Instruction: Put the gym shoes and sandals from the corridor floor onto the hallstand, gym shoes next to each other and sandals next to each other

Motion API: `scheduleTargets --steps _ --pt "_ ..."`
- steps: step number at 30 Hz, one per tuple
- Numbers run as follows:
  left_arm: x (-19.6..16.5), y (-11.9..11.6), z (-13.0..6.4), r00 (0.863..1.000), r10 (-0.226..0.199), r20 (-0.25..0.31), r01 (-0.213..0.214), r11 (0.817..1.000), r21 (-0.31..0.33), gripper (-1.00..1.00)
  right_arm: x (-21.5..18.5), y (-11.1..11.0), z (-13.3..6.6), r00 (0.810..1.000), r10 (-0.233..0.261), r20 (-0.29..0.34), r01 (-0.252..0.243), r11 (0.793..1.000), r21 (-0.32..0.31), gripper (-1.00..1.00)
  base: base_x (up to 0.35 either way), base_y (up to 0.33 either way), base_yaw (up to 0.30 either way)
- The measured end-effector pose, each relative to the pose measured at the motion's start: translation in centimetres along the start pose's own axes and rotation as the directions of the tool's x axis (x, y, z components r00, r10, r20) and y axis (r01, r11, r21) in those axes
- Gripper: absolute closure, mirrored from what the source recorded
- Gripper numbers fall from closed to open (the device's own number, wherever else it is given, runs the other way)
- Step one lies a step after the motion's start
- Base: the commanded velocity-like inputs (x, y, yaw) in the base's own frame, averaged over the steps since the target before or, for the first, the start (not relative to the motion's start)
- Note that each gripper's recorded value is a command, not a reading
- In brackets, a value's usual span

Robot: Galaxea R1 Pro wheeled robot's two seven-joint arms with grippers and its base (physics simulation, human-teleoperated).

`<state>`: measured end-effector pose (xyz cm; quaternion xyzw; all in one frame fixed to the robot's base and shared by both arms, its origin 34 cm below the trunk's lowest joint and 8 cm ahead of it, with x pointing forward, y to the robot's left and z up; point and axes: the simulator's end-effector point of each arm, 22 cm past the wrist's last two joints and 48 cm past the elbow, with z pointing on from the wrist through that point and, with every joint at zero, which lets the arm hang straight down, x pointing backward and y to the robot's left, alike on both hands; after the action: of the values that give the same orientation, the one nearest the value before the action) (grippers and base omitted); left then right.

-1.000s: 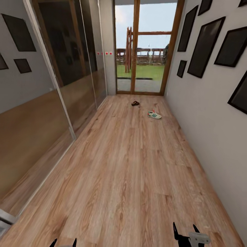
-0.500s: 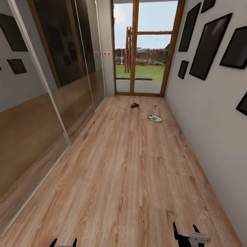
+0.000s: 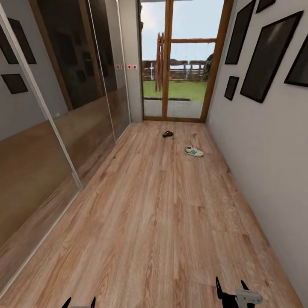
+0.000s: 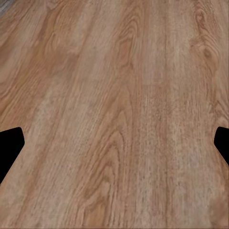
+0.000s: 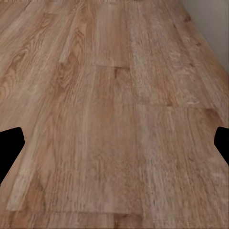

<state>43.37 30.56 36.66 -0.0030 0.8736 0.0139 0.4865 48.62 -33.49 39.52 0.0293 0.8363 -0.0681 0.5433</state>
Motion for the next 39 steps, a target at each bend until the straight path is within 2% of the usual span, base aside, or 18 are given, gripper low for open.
scheduleTargets --steps 15,25,39 --pt "0.0 0.0 -0.01 1.0 0.0 0.0 0.0 1.0 0.0 -1.0 0.04 0.0 -0.04 1.0 0.0 -0.001 0.0 1.0 0.0 -1.0 0.34 0.0 0.002" --pt "0.11 0.0 -0.05 1.0 0.0 -0.003 0.0 1.0 0.0 -1.0 0.04 0.0 -0.04 1.0 0.0 -0.001 0.0 1.0 0.0 -1.0 0.34 0.0 0.129" --pt "0.16 0.02 -0.07 1.0 -0.001 -0.004 0.001 1.0 -0.001 -1.0 0.04 -0.04 -0.04 1.0 -0.001 -0.001 0.001 1.0 0.0 -1.0 0.34 0.0 0.009"
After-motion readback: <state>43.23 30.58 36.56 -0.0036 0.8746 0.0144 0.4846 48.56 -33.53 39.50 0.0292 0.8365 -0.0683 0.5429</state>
